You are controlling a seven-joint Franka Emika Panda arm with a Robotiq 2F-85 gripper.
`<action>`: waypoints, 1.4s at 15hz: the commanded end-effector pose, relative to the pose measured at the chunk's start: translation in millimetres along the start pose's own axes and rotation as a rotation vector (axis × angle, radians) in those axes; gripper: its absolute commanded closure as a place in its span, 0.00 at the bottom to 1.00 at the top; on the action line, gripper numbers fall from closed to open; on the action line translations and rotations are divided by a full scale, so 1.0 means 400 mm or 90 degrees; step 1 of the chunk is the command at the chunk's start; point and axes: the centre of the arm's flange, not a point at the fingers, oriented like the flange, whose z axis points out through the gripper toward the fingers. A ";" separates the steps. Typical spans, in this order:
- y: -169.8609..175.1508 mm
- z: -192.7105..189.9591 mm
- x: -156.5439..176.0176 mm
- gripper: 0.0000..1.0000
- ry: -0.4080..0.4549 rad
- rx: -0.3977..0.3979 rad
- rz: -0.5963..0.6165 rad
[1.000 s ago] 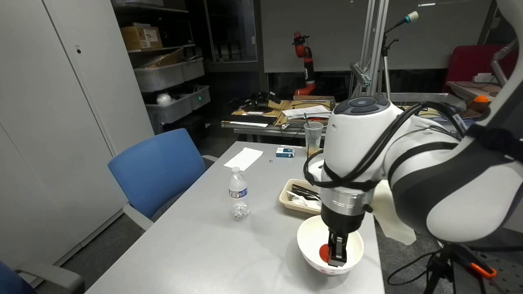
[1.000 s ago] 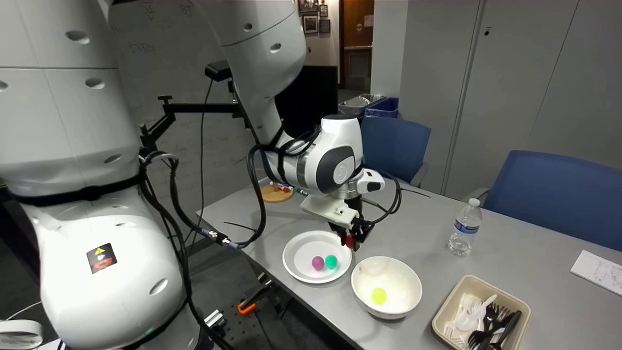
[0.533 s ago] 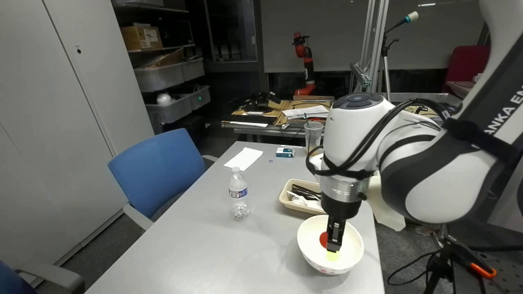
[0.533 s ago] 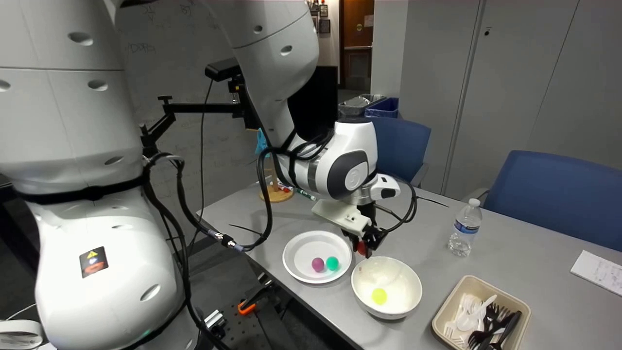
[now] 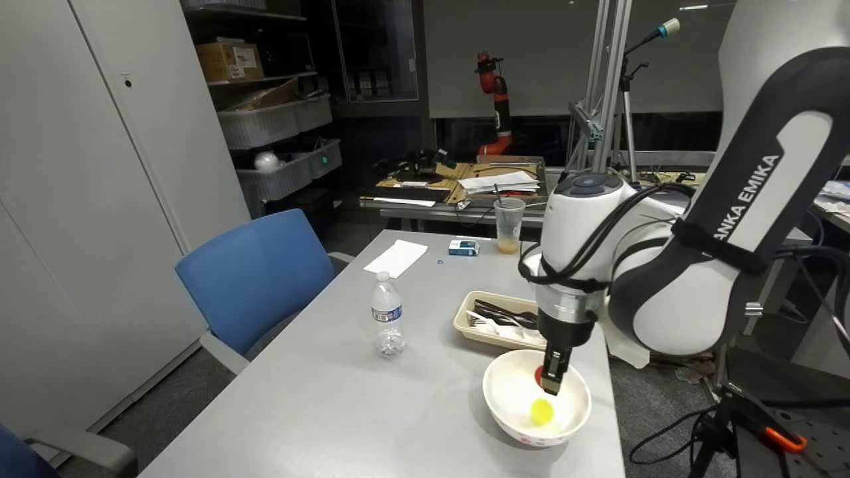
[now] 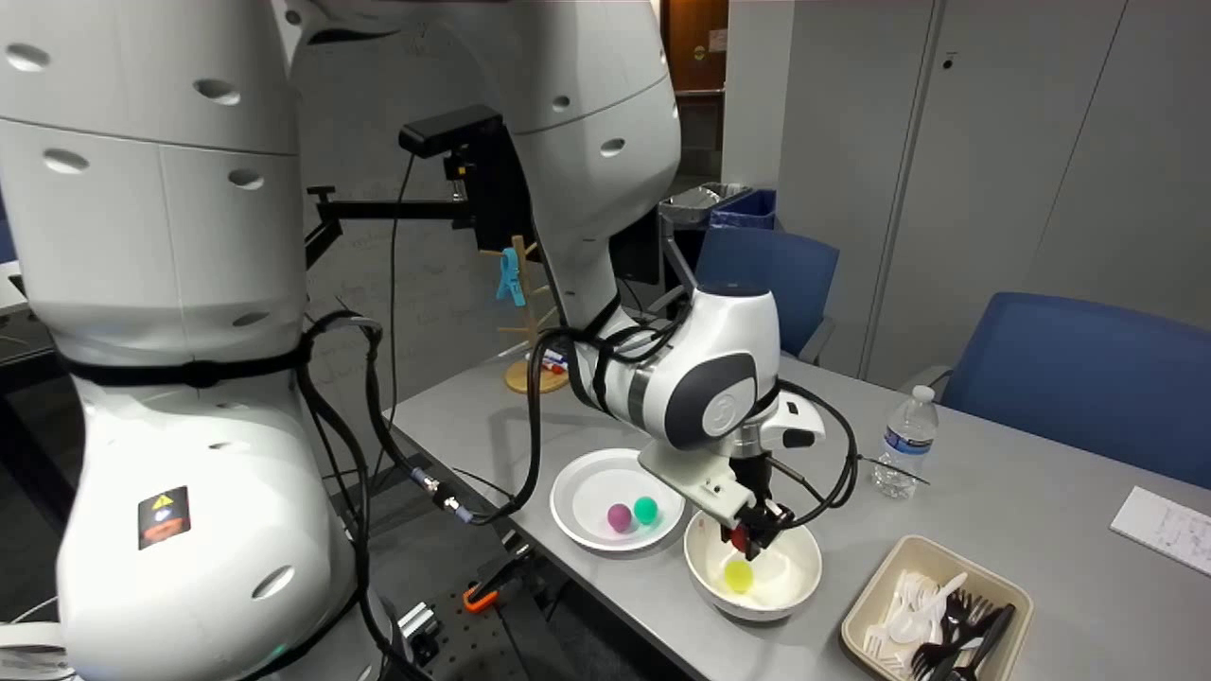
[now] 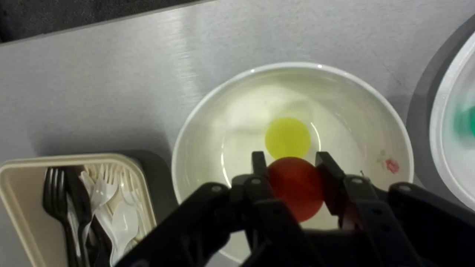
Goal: Pick up the orange ball and put it in the empty white bowl
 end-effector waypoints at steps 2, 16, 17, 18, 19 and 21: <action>-0.010 0.109 -0.028 0.88 -0.005 -0.001 0.028; -0.014 0.175 -0.035 0.00 0.049 0.003 0.103; -0.014 0.177 -0.034 0.00 0.057 0.005 0.107; -0.014 0.178 -0.033 0.00 0.063 0.005 0.111; -0.014 0.178 -0.033 0.00 0.064 0.005 0.112; -0.014 0.180 -0.034 0.00 0.064 0.005 0.113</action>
